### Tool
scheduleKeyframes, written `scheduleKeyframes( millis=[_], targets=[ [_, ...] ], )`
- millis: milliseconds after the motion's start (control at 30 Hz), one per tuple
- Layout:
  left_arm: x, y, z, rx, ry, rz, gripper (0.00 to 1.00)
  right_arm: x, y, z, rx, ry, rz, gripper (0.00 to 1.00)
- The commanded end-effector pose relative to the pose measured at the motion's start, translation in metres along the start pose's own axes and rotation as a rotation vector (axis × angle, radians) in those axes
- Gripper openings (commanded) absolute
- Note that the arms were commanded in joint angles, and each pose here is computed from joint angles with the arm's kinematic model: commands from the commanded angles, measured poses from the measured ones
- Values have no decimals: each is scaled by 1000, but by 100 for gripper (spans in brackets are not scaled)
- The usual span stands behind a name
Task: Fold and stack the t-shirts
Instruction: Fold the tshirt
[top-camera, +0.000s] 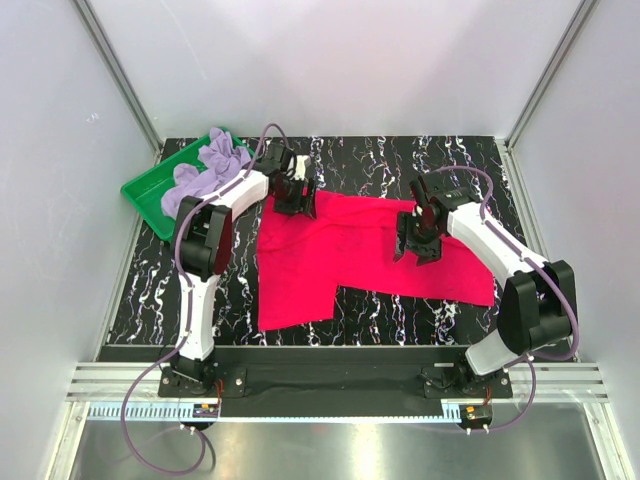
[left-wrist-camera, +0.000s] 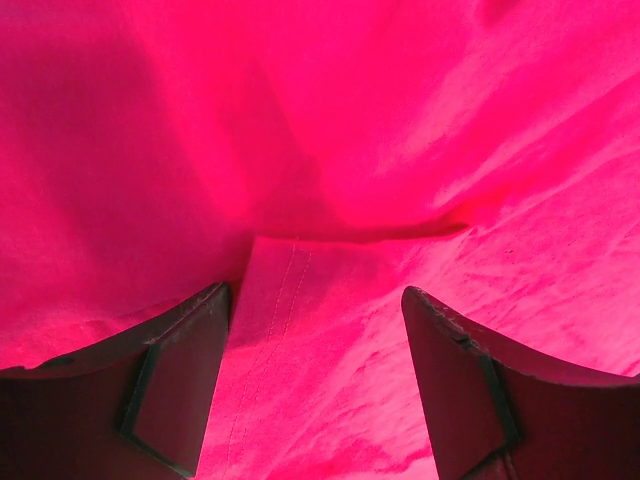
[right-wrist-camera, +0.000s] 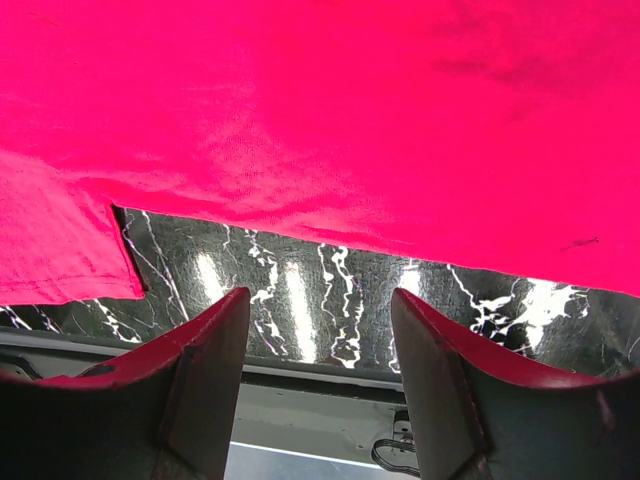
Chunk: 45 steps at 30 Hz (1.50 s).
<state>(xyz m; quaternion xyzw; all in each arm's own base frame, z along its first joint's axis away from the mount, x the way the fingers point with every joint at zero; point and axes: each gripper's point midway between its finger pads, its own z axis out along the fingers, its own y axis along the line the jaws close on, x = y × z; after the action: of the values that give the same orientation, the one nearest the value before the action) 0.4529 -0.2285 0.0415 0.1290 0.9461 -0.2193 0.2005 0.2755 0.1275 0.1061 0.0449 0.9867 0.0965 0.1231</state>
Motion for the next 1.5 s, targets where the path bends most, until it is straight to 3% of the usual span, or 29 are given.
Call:
scheduleKeyframes(
  millis=[0, 333, 433, 533, 700, 900, 1067, 1233, 1367, 1467],
  targets=[
    [-12, -7, -2, 34, -41, 46, 74, -5, 2, -8, -19, -45, 15, 66],
    [17, -47, -6, 274, 22, 37, 67, -3, 1, -9, -20, -51, 18, 66],
    [39, -53, -14, 294, 49, 33, 63, -3, 1, -9, -21, -55, 20, 66],
    [34, -68, -32, 333, -25, 60, 61, 0, 1, -6, -23, -46, 23, 66],
    [71, -83, -40, 349, 23, 69, 60, 2, 1, -2, -29, -42, 21, 66],
    [86, -99, -68, 351, -73, 105, 60, -2, 4, 1, -42, -41, 20, 66],
    [120, -115, -58, 435, 16, 47, 60, -6, 6, 5, -46, -42, 23, 66],
    [86, -103, -75, 295, -112, 104, 61, -11, 5, 5, -25, -40, 18, 66],
    [27, -89, -88, 190, -239, 99, 61, -22, -8, 6, 28, -48, 83, 64],
    [14, -65, -70, 116, -178, 11, 56, -37, -29, 5, 63, -58, 183, 61]
  ],
)
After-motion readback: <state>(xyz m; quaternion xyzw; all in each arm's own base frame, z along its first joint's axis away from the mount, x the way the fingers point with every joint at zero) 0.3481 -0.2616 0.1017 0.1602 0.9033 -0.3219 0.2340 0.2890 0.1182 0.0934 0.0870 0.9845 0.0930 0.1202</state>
